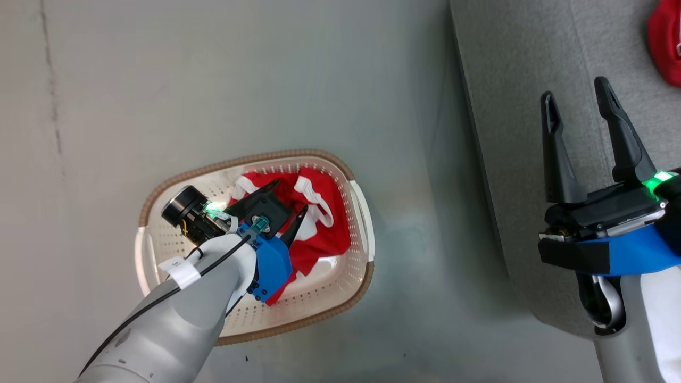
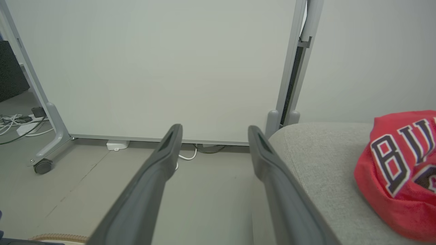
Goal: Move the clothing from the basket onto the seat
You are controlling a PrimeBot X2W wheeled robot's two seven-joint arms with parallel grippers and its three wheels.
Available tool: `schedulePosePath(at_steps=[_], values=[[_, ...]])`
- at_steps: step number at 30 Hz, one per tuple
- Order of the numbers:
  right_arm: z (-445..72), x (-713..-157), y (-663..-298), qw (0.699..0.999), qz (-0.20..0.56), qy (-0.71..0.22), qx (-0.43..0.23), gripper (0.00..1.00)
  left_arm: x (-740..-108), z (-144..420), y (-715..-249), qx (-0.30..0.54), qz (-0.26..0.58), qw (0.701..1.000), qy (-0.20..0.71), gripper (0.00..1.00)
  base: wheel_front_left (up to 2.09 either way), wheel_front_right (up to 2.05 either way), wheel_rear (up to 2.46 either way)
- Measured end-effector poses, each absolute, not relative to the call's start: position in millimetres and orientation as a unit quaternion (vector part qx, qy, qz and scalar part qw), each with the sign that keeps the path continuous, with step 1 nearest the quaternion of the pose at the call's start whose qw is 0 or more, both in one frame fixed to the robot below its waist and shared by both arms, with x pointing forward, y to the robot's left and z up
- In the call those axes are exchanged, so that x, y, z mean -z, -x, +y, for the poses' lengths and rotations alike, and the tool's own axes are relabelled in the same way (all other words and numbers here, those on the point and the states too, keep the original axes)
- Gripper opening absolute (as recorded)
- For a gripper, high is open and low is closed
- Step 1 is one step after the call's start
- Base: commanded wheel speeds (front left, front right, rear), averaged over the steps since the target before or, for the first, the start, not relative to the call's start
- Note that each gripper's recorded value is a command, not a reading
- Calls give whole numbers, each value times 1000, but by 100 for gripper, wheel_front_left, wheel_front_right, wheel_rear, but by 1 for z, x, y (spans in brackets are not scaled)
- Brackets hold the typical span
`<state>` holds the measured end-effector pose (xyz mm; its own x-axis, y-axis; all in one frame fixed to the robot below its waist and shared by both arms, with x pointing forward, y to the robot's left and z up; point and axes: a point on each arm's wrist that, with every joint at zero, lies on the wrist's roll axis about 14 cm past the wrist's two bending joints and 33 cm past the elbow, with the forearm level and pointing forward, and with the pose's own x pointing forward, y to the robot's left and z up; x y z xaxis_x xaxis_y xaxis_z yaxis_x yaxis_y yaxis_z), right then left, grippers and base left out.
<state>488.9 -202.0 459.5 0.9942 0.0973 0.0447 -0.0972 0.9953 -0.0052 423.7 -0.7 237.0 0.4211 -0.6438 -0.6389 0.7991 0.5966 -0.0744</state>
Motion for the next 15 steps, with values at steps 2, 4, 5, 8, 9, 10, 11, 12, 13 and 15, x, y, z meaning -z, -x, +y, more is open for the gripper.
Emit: schedulePosePath(at_steps=[2,4,5,8,9,10,11,12,13,15], values=[[-203,-451,-492,999,-14,3,-48,100,-222,0,-418,440,341,821,-128,100,0,0,0],[-204,-442,-495,999,-7,5,-48,100,-209,2,-412,443,362,810,-133,100,0,0,0],[-205,-439,-496,999,-3,5,-47,100,-202,4,-410,443,372,805,-134,100,0,0,0],[-205,-427,-500,999,7,6,-48,100,-184,10,-404,442,403,789,-139,100,0,0,0],[-205,-423,-501,999,11,6,-48,100,-177,13,-401,442,414,783,-141,100,0,0,0],[-205,-419,-502,999,13,6,-49,100,-171,15,-398,443,424,777,-144,100,0,0,0],[-204,-416,-504,999,15,7,-50,100,-165,15,-395,444,434,770,-144,100,0,0,0],[-204,-413,-505,999,17,7,-51,100,-160,15,-392,446,442,764,-145,100,0,0,0],[-204,-408,-506,998,21,7,-51,100,-156,16,-390,448,449,759,-147,100,0,0,0],[-203,-399,-507,998,29,7,-53,100,-146,19,-388,446,466,750,-147,100,0,0,0]])
